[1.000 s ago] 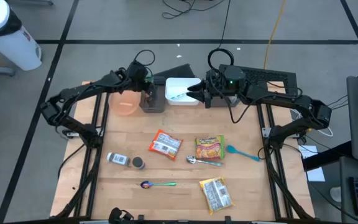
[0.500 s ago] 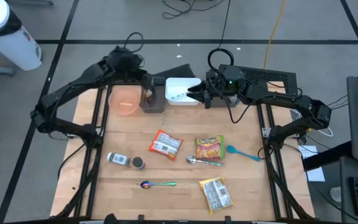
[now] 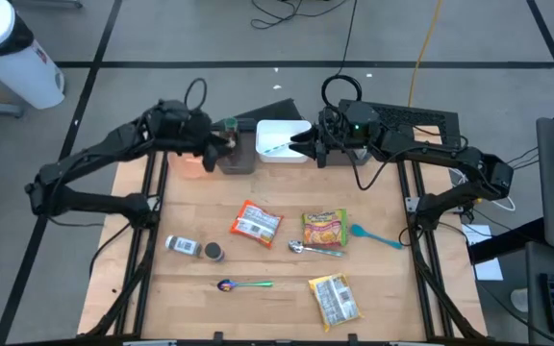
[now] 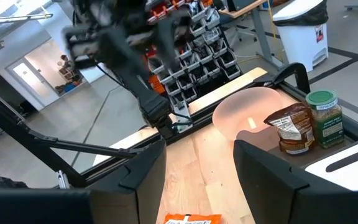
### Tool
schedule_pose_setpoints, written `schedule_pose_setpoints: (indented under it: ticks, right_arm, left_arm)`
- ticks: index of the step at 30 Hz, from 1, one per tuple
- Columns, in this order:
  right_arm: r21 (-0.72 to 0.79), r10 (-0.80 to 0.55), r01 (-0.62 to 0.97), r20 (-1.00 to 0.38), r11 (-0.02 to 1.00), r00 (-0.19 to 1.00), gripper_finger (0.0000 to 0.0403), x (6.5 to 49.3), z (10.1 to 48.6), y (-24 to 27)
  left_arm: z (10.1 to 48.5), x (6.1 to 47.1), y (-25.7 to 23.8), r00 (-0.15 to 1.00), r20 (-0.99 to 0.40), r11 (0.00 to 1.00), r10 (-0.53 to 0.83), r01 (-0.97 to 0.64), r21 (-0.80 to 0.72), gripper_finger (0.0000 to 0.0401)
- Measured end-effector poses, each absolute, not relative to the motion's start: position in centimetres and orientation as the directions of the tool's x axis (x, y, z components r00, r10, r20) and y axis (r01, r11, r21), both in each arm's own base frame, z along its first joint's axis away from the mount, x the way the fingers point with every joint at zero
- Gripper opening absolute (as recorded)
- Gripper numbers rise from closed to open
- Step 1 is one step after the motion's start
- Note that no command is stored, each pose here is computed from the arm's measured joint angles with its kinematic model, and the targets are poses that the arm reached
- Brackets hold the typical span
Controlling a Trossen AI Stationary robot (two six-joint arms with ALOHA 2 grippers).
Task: Pick & Place Food Item
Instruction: Put the blue baby spoon into the white bin
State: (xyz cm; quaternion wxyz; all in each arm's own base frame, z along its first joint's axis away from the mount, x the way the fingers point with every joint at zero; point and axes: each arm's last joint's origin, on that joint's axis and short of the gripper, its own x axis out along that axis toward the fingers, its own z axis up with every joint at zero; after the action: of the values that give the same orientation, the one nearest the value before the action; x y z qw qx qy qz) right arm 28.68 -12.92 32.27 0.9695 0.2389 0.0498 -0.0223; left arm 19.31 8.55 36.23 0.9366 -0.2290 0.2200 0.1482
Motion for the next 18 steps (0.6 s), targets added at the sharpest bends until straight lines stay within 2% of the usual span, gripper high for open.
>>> schedule_pose_setpoints:
  ticks: [11,18]
  right_arm:
    - [0.455,-0.023,0.063,-0.092,0.888,0.996,0.0181,28.8,32.4,-12.8]
    - [0.435,-0.151,0.172,-0.082,0.884,0.985,0.0181,29.6,32.6,-11.2]
  left_arm:
    - [34.1,21.3,4.9,0.852,-0.524,0.863,0.003,-0.266,-0.429,0.0186]
    - [34.4,21.6,4.2,0.865,-0.501,0.887,0.024,-0.249,-0.388,0.0186]
